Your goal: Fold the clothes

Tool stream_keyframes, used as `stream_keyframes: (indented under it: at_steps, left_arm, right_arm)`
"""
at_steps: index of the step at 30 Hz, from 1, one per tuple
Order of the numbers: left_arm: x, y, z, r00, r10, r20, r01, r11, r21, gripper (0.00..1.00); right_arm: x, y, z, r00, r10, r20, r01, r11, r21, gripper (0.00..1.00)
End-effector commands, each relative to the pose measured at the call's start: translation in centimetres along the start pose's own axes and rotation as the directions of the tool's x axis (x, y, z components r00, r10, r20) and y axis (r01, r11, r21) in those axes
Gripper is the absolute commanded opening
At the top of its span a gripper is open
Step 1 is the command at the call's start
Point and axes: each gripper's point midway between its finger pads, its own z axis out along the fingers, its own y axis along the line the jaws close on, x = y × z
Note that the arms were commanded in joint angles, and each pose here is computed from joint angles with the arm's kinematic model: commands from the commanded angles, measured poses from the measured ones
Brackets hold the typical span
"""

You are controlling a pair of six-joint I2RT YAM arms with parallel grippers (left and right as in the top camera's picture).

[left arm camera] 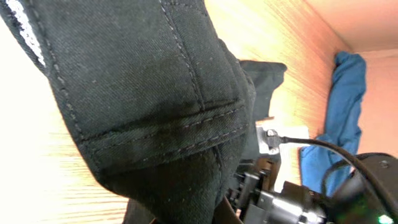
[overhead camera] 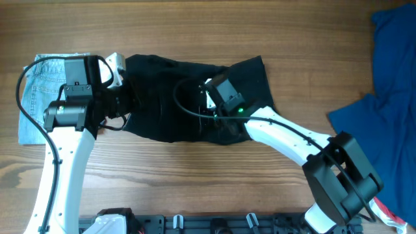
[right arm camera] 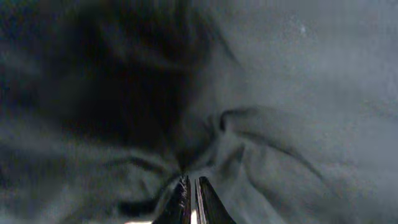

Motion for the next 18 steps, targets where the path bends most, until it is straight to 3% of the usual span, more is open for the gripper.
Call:
stream_keyframes:
  at_steps: [1, 9, 18]
  left_arm:
    - [-0.9, -2.1, -1.5, 0.999, -0.002, 0.034, 0.0, 0.997, 0.075, 0.04]
    - [-1.6, -2.5, -1.5, 0.997, -0.061, 0.056, 0.055, 0.994, 0.093, 0.04]
    - [-2.1, -2.9, -1.6, 0.995, -0.069, 0.075, 0.061, 0.992, 0.11, 0.04]
  right_arm:
    - [0.5, -1.6, 2.2, 0.994, 0.108, 0.002, -0.108, 0.993, 0.045, 0.04]
    - [2.7, 0.0, 6.4, 0.989, 0.113, -0.094, -0.119, 0.99, -0.069, 0.04]
    - [2.2, 2.1, 5.7, 0.996, 0.049, -0.069, -0.058, 0.989, -0.137, 0.09]
